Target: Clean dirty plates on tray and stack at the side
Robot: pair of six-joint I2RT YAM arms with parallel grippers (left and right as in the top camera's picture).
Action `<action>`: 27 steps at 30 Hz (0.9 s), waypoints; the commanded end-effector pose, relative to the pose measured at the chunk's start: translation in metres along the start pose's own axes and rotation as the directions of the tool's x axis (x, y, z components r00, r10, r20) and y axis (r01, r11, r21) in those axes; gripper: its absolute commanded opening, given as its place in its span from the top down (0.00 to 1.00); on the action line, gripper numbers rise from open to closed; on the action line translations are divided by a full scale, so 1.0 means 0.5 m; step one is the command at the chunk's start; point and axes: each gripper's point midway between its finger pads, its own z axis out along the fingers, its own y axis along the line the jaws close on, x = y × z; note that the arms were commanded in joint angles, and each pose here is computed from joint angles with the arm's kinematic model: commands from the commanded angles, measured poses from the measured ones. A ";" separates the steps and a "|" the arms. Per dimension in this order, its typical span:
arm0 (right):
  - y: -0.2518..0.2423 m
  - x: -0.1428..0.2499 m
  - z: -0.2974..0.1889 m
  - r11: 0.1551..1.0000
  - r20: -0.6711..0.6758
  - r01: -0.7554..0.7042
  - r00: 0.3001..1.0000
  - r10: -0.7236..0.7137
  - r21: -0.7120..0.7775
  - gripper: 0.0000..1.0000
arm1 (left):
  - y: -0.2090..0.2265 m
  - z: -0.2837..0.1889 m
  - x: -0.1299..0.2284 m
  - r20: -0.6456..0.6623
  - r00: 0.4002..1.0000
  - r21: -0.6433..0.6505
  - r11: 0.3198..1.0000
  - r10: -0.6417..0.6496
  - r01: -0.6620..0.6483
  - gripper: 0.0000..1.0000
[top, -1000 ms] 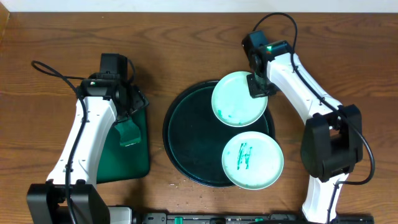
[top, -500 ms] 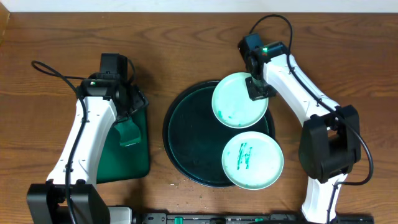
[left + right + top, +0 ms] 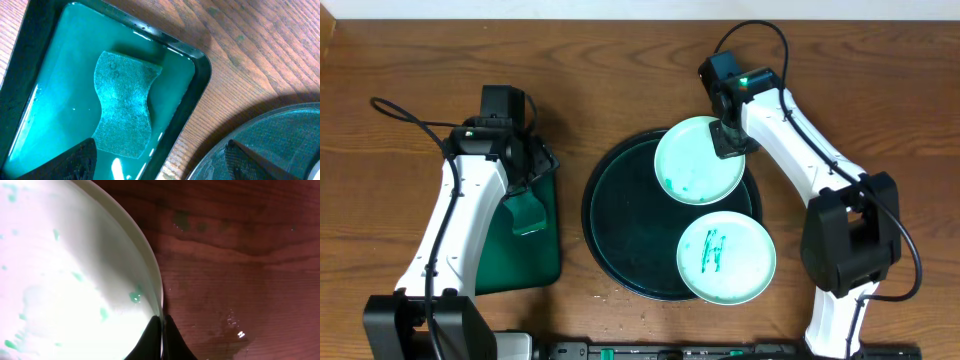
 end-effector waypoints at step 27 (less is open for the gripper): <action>-0.103 -0.068 -0.185 0.984 0.301 -0.168 0.943 0.144 0.056 0.99 | -0.001 -0.008 -0.010 0.015 1.000 0.003 1.000 0.000 0.000 0.18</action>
